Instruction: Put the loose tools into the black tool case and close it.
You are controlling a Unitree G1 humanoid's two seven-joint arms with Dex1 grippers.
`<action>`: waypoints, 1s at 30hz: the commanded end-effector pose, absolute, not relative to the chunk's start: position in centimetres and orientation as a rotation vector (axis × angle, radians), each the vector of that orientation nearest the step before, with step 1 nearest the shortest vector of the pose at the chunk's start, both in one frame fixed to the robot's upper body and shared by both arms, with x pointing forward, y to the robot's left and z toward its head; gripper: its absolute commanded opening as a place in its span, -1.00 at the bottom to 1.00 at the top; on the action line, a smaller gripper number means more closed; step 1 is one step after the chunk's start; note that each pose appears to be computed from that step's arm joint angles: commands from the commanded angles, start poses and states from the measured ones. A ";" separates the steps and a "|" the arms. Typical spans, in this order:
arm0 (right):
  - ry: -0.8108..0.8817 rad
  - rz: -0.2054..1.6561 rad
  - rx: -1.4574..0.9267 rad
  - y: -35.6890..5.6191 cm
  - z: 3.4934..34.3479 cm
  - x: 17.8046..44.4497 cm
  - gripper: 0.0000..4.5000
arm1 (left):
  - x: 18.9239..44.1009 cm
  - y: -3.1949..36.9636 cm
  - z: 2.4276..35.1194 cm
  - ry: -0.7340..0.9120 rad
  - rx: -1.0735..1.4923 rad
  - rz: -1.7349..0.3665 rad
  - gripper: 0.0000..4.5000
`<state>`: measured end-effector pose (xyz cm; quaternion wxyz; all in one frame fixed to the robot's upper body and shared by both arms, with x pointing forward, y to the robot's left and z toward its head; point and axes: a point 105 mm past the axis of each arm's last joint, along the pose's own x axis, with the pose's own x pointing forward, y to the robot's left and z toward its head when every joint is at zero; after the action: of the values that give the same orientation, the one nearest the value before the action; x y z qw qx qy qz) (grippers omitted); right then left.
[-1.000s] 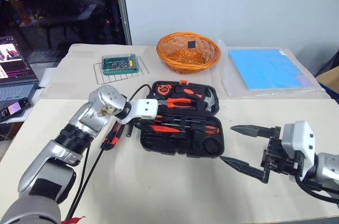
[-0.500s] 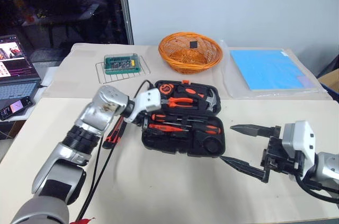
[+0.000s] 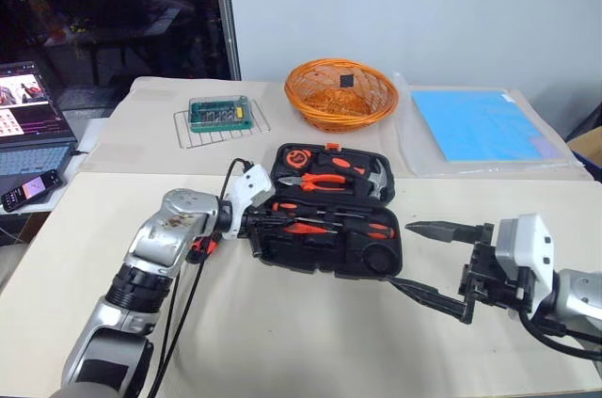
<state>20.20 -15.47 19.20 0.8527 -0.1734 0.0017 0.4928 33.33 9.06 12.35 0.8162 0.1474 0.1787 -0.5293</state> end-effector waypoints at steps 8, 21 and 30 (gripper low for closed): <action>-0.029 1.028 -0.387 -15.3 19.9 20.0 1.00 | 34.1 8.0 11.8 0.366 0.327 -1.083 -0.97; -0.081 1.067 -0.354 -14.8 20.4 20.4 1.00 | 31.8 18.4 18.4 0.114 0.035 -0.500 0.16; -0.106 1.110 -0.343 -14.4 20.7 21.2 1.00 | 29.5 19.9 11.0 0.437 0.134 -0.391 0.95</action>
<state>21.28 -14.54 19.84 0.8388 -0.1523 -0.0273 0.5221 29.33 19.71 11.17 0.9547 0.0529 0.2118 -0.2022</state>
